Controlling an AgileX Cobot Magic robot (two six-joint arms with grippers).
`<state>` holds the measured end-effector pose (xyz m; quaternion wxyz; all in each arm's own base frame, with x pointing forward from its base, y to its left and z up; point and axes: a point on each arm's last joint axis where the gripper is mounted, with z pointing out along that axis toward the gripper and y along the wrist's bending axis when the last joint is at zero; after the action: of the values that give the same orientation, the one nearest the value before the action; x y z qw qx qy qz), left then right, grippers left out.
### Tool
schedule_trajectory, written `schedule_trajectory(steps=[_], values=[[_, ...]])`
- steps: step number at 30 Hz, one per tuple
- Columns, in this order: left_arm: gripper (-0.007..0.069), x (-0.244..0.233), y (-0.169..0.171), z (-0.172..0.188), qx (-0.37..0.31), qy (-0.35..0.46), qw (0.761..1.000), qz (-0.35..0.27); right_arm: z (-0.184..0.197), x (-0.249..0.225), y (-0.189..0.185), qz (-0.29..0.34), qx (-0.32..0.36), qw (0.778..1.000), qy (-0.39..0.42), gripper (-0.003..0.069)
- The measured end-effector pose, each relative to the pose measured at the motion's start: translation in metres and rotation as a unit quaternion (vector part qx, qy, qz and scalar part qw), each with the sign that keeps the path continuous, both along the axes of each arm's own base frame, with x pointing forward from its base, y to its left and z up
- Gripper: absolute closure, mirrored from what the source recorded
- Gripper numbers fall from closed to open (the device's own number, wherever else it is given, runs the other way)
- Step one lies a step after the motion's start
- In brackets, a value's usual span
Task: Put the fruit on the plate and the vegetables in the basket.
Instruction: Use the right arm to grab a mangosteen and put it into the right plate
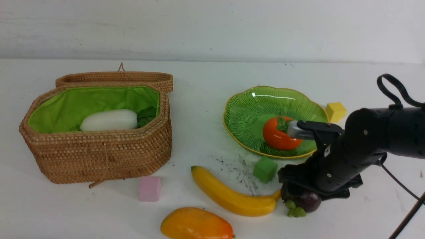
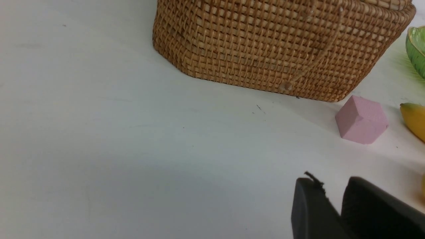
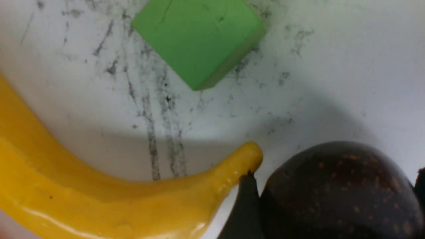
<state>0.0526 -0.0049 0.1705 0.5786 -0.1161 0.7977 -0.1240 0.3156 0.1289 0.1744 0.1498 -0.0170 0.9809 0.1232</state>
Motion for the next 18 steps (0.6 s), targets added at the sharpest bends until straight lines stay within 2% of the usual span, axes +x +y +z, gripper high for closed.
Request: schedule_trajectory(steps=[5, 8, 14, 18], values=[[0.0477, 0.0, 0.0, 0.0, 0.0, 0.0, 1.0, 0.0, 0.012, -0.004, -0.001, 0.003, 0.003, 1.0, -0.008, 0.0078], [0.0473, 0.0, 0.0, 0.0, 0.0, 0.0, 1.0, 0.0, 0.038, -0.005, -0.001, 0.003, 0.018, 0.999, -0.042, 0.0078], [0.0468, 0.0, 0.0, 0.0, 0.0, 0.0, 1.0, 0.0, 0.102, 0.011, 0.001, 0.008, 0.041, 0.986, -0.163, 0.0078], [0.0462, 0.0, 0.0, 0.0, 0.0, 0.0, 1.0, 0.0, 0.125, 0.04, -0.008, -0.014, 0.042, 0.97, -0.24, 0.0078]])
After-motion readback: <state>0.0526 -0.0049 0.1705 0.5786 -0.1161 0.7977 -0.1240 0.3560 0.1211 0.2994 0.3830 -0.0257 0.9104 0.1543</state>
